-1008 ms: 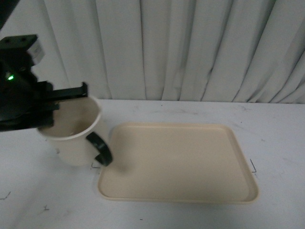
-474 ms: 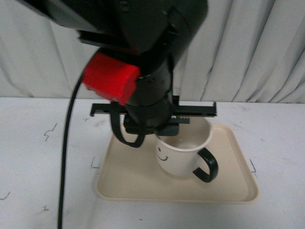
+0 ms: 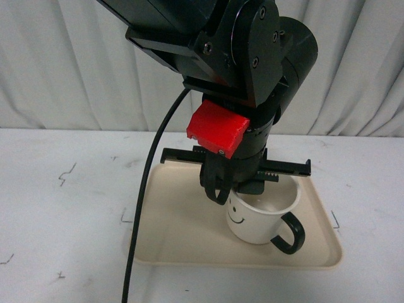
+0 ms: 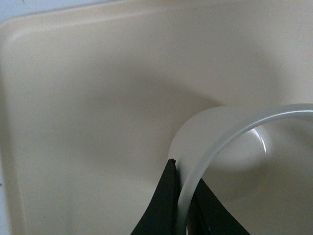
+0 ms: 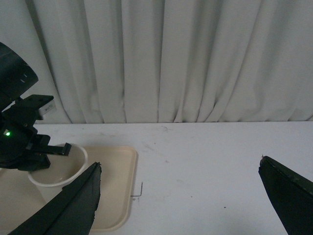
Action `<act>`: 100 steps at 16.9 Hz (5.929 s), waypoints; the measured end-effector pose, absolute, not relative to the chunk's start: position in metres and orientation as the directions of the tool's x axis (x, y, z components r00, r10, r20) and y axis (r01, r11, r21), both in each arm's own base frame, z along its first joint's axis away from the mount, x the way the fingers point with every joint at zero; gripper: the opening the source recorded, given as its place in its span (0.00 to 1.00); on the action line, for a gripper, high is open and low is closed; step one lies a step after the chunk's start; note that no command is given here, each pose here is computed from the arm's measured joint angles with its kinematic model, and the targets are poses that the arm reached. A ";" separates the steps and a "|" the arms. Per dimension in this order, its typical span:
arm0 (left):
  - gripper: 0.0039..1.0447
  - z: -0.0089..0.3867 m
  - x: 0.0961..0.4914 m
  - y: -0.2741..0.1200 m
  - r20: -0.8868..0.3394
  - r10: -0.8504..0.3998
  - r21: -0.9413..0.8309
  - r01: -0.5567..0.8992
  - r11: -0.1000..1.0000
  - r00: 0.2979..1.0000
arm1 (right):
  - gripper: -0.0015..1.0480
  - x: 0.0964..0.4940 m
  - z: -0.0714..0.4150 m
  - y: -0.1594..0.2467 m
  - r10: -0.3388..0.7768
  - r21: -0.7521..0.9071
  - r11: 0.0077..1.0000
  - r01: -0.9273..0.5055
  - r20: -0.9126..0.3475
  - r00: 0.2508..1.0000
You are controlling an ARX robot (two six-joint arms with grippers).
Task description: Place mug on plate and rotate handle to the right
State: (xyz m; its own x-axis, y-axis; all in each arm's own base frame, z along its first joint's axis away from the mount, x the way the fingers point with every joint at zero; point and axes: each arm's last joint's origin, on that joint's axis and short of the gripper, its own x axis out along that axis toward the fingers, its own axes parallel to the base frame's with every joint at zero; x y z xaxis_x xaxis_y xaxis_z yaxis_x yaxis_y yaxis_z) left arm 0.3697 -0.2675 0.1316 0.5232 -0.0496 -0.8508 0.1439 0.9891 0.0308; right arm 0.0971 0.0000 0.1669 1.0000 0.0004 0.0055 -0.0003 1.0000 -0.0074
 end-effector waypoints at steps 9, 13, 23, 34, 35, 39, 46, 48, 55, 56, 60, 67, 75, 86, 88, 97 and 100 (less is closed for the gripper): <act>0.62 0.152 0.356 -0.258 -0.810 -0.156 -0.025 0.232 0.972 0.565 | 0.94 0.097 0.167 0.000 0.000 -0.008 1.000 0.000 0.006 1.000; 0.67 0.249 0.314 -0.218 -0.175 -0.140 -0.014 0.140 0.990 0.975 | 0.94 0.097 0.167 0.000 0.001 -0.008 1.000 -0.001 0.005 1.000; 0.01 0.179 0.198 -0.046 -0.032 0.013 -0.006 -0.014 1.000 0.999 | 0.94 0.097 0.167 0.000 0.001 -0.007 1.000 -0.001 0.006 1.000; 0.01 0.161 0.144 -0.008 -0.023 -0.010 -0.013 0.009 1.000 1.000 | 0.94 0.097 0.167 0.000 0.000 -0.007 1.000 0.000 0.006 1.000; 0.01 0.163 0.141 -0.002 -0.010 0.000 -0.014 0.000 1.000 1.000 | 0.94 0.097 0.167 0.000 0.001 -0.007 1.000 -0.001 0.006 1.000; 0.01 0.166 0.131 0.000 -0.005 -0.003 -0.014 0.003 1.000 1.000 | 0.94 0.097 0.167 0.000 0.000 -0.007 1.000 0.000 0.006 1.000; 0.01 0.169 0.118 0.000 0.007 -0.001 -0.014 0.001 1.000 1.000 | 0.94 0.097 0.167 0.000 0.000 -0.007 1.000 0.000 0.006 1.000; 0.01 0.169 0.115 0.000 0.008 -0.001 -0.014 0.001 1.000 1.000 | 0.94 0.097 0.167 0.000 0.000 -0.007 1.000 0.000 0.006 1.000; 0.01 0.166 0.105 0.000 -0.018 0.000 -0.014 0.000 1.000 1.000 | 0.94 0.097 0.167 0.000 0.000 -0.007 1.000 0.000 0.006 1.000; 0.01 0.162 0.099 0.000 -0.039 -0.002 -0.014 0.001 1.000 0.999 | 0.94 0.097 0.167 0.000 0.000 -0.007 1.000 0.000 0.006 1.000; 0.01 0.165 0.097 0.000 -0.005 -0.002 -0.014 0.001 1.000 1.000 | 0.94 0.097 0.167 0.000 0.000 -0.007 1.000 0.000 0.007 1.000; 0.49 0.166 0.097 0.000 0.000 0.000 -0.014 0.000 1.000 1.000 | 0.94 0.100 0.165 0.001 -0.028 0.008 1.000 0.030 -0.152 0.988; 0.94 0.165 0.097 0.000 0.000 -0.001 -0.013 0.001 1.000 1.000 | 0.94 0.254 0.225 0.039 0.136 -0.072 0.972 -0.225 -0.610 0.780; 0.94 0.165 0.097 0.000 0.000 -0.001 -0.014 0.001 1.000 1.000 | 0.94 0.385 0.149 0.125 0.187 0.102 0.974 -0.201 -0.862 0.471; 0.94 0.165 0.097 0.000 0.000 -0.001 -0.013 0.001 1.000 1.000 | 0.90 0.392 0.138 0.126 0.175 0.110 0.980 -0.168 -0.876 0.450; 0.94 0.165 0.097 0.000 0.000 -0.001 -0.013 0.001 1.000 1.000 | 0.03 0.405 0.137 0.130 0.177 0.123 0.979 -0.164 -0.908 0.380; 0.94 0.165 0.097 0.000 0.000 -0.001 -0.014 0.001 1.000 1.000 | 0.03 0.413 0.154 0.134 0.238 0.110 0.936 -0.334 -0.898 0.370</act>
State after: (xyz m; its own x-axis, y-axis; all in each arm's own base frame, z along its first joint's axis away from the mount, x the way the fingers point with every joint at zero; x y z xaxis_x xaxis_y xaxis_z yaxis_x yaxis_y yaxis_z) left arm 0.0975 -0.0001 0.1655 1.0000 -0.0008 -0.0002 0.0008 0.9999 -0.0135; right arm 0.4130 0.1344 0.1544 0.3698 0.2380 -0.8981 -0.3343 0.9360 0.1104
